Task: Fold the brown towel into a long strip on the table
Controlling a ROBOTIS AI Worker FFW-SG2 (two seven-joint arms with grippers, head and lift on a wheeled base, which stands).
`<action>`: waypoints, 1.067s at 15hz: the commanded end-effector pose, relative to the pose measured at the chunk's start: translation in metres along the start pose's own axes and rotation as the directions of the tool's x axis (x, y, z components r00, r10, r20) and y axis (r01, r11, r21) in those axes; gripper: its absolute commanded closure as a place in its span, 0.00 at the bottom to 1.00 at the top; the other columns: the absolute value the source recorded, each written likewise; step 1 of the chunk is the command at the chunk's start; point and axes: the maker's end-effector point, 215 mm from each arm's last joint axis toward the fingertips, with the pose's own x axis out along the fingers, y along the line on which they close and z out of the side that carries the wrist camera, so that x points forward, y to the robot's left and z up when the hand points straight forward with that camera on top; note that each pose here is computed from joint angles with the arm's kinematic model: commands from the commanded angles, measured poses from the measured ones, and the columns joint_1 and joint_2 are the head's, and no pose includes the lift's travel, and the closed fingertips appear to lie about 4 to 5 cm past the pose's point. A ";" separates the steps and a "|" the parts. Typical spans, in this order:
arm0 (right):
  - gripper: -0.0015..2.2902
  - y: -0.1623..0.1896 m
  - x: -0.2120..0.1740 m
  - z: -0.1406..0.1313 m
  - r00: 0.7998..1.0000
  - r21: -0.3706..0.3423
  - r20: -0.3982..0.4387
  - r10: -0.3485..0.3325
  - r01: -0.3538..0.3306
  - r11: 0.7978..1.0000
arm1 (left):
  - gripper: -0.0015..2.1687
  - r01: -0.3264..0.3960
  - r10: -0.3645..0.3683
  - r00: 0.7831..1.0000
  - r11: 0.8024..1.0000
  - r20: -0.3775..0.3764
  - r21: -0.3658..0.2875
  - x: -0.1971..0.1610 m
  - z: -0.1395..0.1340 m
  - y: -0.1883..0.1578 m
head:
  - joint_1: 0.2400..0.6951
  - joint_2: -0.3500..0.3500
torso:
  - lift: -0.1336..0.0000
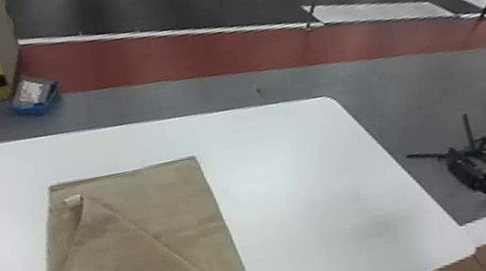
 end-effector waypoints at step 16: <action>0.04 0.004 0.009 -0.001 1.000 0.029 -0.001 0.012 -0.012 1.000 | 0.12 -0.052 0.052 0.998 0.998 -0.033 0.019 0.019 0.015 0.008 | 1.00 0.00 | 0.25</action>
